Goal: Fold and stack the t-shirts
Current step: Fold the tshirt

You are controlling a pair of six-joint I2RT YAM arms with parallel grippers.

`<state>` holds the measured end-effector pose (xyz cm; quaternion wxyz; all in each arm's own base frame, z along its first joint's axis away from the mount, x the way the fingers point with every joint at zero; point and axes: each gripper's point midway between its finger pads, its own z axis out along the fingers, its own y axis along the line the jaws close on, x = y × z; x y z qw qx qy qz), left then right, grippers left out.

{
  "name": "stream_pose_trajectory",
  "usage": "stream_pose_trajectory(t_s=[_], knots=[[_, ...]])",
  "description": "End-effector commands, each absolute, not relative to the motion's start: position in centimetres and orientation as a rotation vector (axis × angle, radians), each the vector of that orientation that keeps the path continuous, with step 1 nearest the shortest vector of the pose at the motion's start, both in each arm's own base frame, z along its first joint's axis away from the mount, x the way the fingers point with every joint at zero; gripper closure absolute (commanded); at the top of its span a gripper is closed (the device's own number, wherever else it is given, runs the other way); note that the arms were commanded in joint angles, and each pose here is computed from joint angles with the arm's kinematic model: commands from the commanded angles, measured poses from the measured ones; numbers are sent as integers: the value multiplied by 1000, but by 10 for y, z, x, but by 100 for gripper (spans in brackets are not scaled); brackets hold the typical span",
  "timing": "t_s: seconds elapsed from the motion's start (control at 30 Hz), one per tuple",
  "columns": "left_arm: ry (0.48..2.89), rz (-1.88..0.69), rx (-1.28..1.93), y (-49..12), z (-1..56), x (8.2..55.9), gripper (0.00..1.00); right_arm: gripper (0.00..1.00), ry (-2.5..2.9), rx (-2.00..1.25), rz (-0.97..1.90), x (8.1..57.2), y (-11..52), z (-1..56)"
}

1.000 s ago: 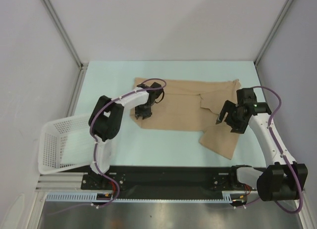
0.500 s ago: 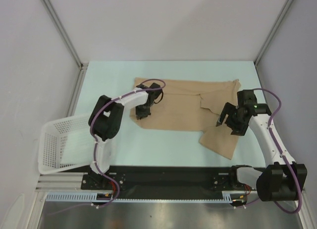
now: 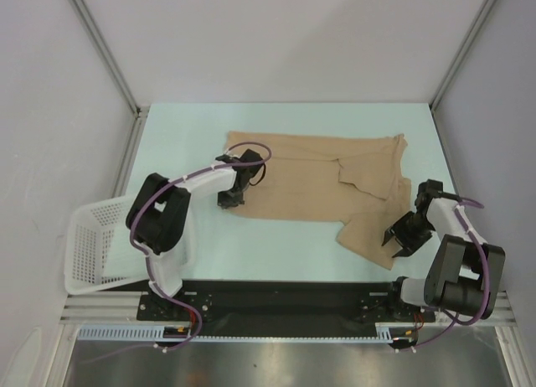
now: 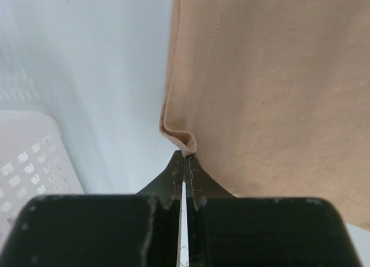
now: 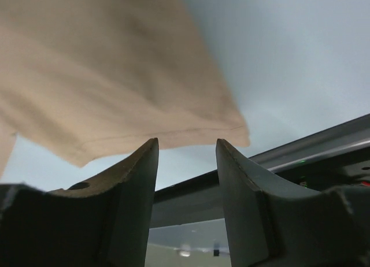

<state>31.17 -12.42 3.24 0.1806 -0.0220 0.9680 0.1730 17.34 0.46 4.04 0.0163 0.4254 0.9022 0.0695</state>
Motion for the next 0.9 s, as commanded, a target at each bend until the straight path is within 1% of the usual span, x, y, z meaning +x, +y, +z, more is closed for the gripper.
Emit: stream_pose_trajectory(t_s=[0.0, 0.17, 0.3, 0.4, 0.53, 0.67, 0.73, 0.77, 0.8, 0.83, 0.87], knots=[[2654, 392, -56, -131, 44, 321, 100, 50, 2713, 1359, 109, 188, -21, 36], [2668, 350, -104, -131, 41, 311, 100, 43, 2759, 1378, 46, 188, -29, 28], [2667, 351, -127, -129, 41, 312, 100, 41, 2781, 1401, 7, 186, -32, 22], [2673, 358, -152, -127, 41, 312, 100, 41, 2766, 1418, -44, 185, -37, 21], [2665, 312, -187, -132, 44, 315, 100, 46, 2760, 1405, -82, 193, -43, 19], [2671, 297, -198, -133, 45, 317, 100, 48, 2785, 1387, -82, 195, -42, 12], [2681, 294, -214, -131, 43, 316, 100, 53, 2796, 1408, -63, 192, -37, 5], [2685, 293, -221, -130, 43, 315, 100, 53, 2782, 1407, -56, 194, -37, 2], [2686, 290, -235, -128, 43, 315, 100, 57, 2781, 1409, -49, 195, -35, 0], [2681, 277, -252, -127, 44, 313, 100, 67, 2785, 1416, -46, 195, -33, -4], [2674, 260, -265, -127, 44, 315, 100, 74, 2778, 1429, -48, 195, -32, -7]])
